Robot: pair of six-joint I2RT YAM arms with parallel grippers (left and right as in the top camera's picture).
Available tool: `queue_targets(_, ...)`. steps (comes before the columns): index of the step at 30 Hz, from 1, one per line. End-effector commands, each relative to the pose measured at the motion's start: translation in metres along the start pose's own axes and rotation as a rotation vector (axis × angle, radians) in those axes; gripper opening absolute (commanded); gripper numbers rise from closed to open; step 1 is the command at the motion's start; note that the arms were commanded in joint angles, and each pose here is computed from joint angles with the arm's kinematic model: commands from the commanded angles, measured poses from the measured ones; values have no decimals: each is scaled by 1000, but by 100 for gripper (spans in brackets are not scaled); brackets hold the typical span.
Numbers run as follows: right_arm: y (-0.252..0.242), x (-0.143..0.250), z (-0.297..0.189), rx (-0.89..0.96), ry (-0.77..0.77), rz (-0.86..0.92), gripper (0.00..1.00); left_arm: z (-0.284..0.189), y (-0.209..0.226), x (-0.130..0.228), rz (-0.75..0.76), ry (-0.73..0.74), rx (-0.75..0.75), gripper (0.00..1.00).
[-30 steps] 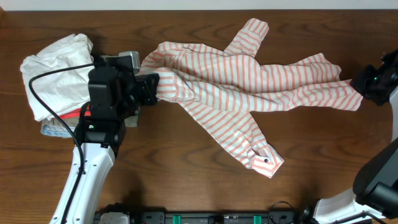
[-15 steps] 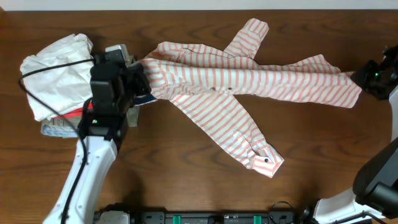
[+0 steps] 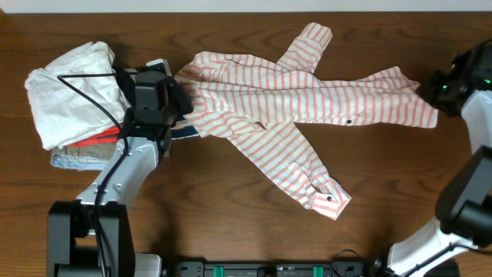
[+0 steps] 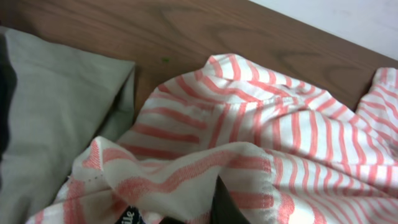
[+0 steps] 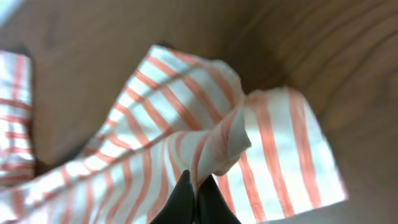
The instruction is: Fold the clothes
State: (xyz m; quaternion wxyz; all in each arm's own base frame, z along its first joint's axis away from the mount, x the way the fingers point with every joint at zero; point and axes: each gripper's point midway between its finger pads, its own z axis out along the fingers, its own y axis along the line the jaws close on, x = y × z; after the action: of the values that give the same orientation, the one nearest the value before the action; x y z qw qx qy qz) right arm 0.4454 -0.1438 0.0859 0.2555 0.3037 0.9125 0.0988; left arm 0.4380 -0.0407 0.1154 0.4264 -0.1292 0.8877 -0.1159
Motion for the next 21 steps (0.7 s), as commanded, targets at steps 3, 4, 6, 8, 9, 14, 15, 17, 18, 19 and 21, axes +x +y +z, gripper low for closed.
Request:
queue_targets(3,-14,14,38,40,52,15,1,6,16,-9,1,-36,-88,6)
queue_targets(4,-16,14,40,53,50,15,1,8,18,-8,6,-34,-96,6)
queue_targets(6,-27,12,42,107,38,15,1,12,21,-4,6,-24,-105,7)
queue_targets(8,-37,10,40,169,22,13,4,15,22,-1,6,-15,-108,17)
queue_targets(9,-41,8,38,189,15,14,6,17,23,0,6,-13,-109,28)
queue_targets(14,-57,11,31,227,33,36,10,18,20,-5,6,-37,-99,60)
queue_targets(15,-59,12,30,231,39,41,11,17,19,-8,6,-47,-94,62)
queue_targets(17,-62,14,26,233,50,51,11,12,15,-17,5,-72,-80,63)
queue_targets(18,-62,14,23,234,50,52,12,8,12,-22,5,-84,-74,63)
queue_targets(19,-61,13,20,233,47,50,12,2,5,-29,18,-101,-46,63)
queue_targets(21,-50,6,9,191,23,23,12,-13,-13,-45,52,-137,29,62)
